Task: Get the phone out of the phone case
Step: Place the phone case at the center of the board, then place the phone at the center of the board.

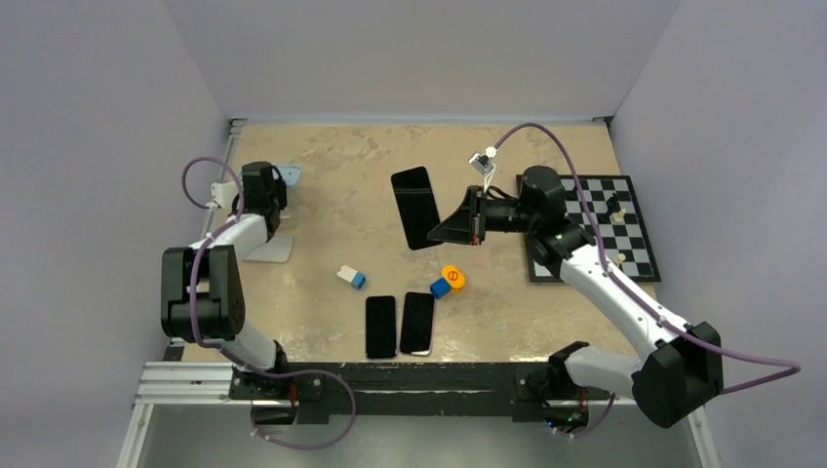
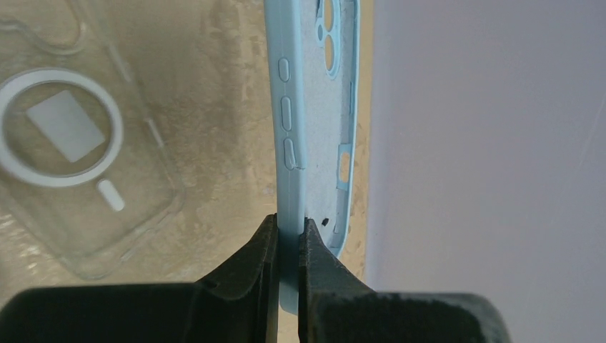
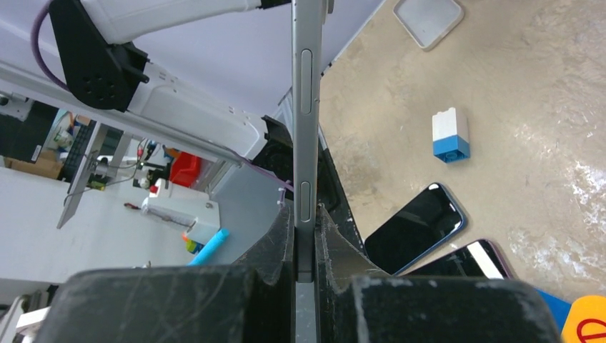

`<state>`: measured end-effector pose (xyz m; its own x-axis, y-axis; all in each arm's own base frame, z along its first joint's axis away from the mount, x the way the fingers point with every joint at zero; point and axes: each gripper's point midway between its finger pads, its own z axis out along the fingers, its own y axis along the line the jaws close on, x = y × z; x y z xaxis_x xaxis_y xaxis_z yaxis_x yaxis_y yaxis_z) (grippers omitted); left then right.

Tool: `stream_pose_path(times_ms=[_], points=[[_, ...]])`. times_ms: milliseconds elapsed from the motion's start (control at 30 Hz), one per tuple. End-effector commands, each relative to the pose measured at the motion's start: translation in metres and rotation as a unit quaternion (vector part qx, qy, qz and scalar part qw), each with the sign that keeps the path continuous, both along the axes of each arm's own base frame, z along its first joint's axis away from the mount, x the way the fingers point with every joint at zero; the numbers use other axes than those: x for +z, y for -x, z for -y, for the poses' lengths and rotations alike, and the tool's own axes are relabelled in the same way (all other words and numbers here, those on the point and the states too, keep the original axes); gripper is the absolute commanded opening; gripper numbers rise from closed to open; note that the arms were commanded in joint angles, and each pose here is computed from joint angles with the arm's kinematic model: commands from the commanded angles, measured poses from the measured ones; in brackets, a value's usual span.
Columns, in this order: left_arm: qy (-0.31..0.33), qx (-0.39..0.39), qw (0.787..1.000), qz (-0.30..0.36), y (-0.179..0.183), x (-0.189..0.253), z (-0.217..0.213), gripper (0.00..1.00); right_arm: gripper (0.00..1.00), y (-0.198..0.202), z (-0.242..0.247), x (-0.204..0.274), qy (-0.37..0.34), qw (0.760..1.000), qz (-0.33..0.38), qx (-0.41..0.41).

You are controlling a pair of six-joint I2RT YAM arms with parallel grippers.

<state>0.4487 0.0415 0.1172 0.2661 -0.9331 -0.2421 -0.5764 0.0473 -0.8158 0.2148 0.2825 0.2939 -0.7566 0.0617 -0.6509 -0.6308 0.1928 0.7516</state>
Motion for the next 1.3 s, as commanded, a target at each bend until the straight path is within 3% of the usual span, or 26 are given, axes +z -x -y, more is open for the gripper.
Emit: stream_pose_path(times_ms=[0,100,233,333,633,800,933,1067,1167,1267], points=[[-0.007,0.020,0.999,0.038,-0.027,0.033,-0.012,0.08,0.00,-0.002,0.004,0.007,-0.004,0.999,0.032,-0.013],[0.009,0.020,0.999,0.027,-0.027,0.024,-0.009,0.21,0.00,-0.002,0.005,0.006,-0.001,0.999,0.035,-0.019],[0.015,0.028,0.999,-0.022,-0.016,0.010,-0.010,0.56,0.00,-0.006,0.009,0.001,0.018,0.998,0.040,-0.035],[0.023,0.033,0.998,-0.038,-0.007,0.002,-0.011,0.70,0.00,-0.006,0.011,-0.003,0.027,0.998,0.039,-0.041],[0.018,-0.014,1.000,-0.019,0.017,0.030,0.001,0.74,0.00,-0.008,0.016,-0.041,0.066,0.996,0.001,-0.060],[-0.016,-0.145,0.989,0.018,0.019,0.074,0.040,0.75,0.00,-0.003,0.034,-0.097,0.146,0.985,-0.045,-0.086],[-0.061,-0.284,0.956,0.038,0.023,0.101,0.090,0.74,0.00,0.024,0.040,-0.129,0.153,0.981,-0.099,-0.068],[-0.107,-0.398,0.907,0.090,0.032,0.136,0.148,0.74,0.00,0.057,0.053,-0.160,0.165,0.972,-0.154,-0.062],[-0.162,-0.457,0.865,0.130,0.043,0.164,0.174,0.73,0.00,0.082,0.068,-0.178,0.189,0.961,-0.187,-0.073],[-0.188,-0.487,0.838,0.157,0.053,0.183,0.187,0.72,0.00,0.103,0.087,-0.191,0.214,0.947,-0.216,-0.102]])
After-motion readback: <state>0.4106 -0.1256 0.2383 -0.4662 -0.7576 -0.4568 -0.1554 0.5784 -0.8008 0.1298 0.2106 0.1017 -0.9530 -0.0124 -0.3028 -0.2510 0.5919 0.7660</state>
